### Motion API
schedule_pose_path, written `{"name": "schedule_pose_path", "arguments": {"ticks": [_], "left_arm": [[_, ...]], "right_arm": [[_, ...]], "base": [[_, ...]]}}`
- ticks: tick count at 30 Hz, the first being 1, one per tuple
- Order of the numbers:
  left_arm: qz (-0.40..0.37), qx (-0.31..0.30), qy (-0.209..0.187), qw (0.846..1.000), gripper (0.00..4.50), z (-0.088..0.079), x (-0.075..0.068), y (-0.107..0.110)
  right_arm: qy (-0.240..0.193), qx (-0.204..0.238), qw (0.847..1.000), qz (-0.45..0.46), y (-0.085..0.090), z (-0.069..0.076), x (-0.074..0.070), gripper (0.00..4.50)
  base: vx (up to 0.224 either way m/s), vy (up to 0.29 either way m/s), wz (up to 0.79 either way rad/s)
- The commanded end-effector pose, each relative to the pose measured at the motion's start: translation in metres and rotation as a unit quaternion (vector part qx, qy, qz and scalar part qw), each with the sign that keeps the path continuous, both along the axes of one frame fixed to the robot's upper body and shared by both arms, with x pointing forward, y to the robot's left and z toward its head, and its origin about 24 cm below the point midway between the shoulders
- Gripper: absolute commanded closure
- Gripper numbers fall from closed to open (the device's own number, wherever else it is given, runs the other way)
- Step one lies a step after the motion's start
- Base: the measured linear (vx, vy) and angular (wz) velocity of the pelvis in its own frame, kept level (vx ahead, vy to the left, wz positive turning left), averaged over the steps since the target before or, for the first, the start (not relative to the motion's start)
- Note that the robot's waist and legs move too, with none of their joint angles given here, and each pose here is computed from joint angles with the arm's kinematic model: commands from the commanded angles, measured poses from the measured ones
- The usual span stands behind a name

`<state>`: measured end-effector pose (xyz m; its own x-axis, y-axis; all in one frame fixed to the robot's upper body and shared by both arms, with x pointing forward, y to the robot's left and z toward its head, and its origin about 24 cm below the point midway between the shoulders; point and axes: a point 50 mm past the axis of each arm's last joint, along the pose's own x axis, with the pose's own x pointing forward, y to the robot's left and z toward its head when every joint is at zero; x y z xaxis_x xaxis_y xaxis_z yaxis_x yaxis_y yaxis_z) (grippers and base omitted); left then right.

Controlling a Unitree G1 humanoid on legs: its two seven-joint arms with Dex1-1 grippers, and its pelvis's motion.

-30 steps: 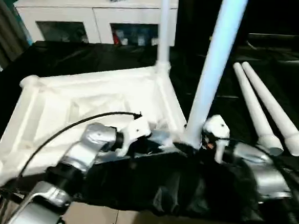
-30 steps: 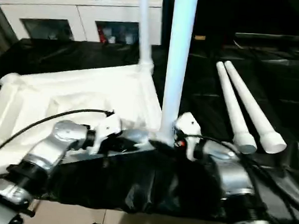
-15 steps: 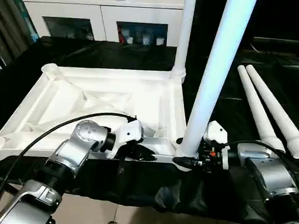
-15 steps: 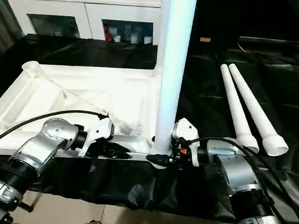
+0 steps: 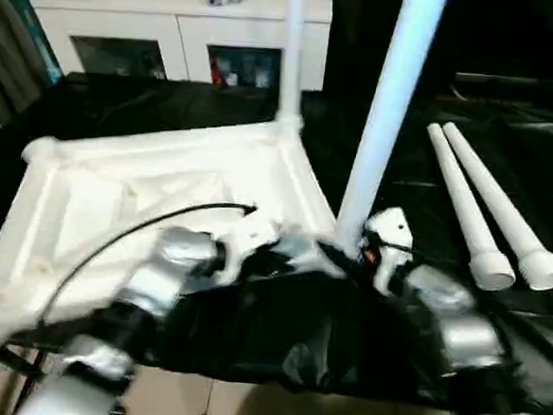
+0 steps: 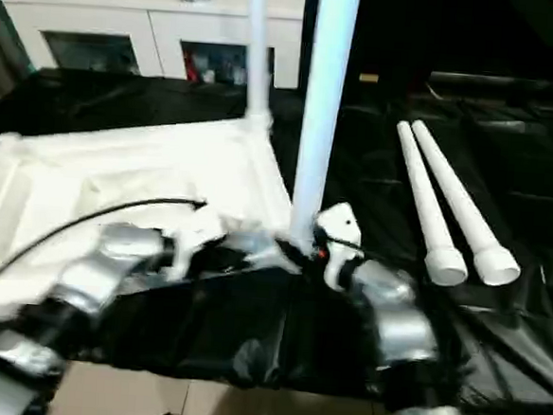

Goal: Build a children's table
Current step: Rotate leg to tighten

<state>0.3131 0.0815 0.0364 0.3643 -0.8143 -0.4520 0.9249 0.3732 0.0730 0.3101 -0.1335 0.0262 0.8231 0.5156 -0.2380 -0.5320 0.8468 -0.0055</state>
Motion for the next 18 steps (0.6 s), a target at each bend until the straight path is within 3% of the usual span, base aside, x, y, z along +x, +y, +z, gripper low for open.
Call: {"name": "schedule_pose_path", "arguments": {"ticks": [1, 3, 5, 6, 11, 14, 18], "left_arm": [[-0.002, -0.023, -0.016, 1.0, 4.5, 0.007, 0.0, -0.035], [0.002, -0.028, -0.025, 0.999, 4.5, 0.008, 0.0, -0.046], [-0.002, -0.026, -0.028, 0.999, 4.5, 0.008, 0.0, -0.048], [-0.005, -0.025, -0.03, 0.999, 4.5, 0.008, -0.001, -0.048], [-0.015, -0.025, -0.038, 0.999, 4.5, 0.012, 0.0, -0.04], [-0.024, -0.027, -0.041, 0.999, 4.5, 0.013, 0.0, -0.035], [-0.072, -0.025, -0.039, 0.996, 4.5, 0.014, -0.005, -0.017]], "right_arm": [[0.037, -0.001, 0.999, 0.024, 0.04, -0.016, -0.007, 1.76], [0.037, -0.011, 0.999, -0.031, 0.047, -0.017, -0.002, 1.76], [0.019, -0.01, 0.999, -0.029, 0.048, -0.014, 0.0, 1.76], [0.008, -0.006, 1.0, -0.026, 0.048, -0.011, 0.0, 1.2], [0.007, 0.034, 0.999, -0.01, 0.036, -0.004, 0.002, 0.87], [-0.002, 0.026, 1.0, 0.001, 0.031, -0.001, 0.003, 0.67], [-0.012, 0.014, 0.997, 0.071, 0.01, 0.009, 0.005, 0.67]], "base": [[0.0, 0.0, 0.0], [0.0, 0.0, 0.0], [0.0, 0.0, 0.0], [0.0, 0.0, 0.0], [0.0, 0.0, 0.0], [0.0, 0.0, 0.0], [0.0, 0.0, 0.0]]}}
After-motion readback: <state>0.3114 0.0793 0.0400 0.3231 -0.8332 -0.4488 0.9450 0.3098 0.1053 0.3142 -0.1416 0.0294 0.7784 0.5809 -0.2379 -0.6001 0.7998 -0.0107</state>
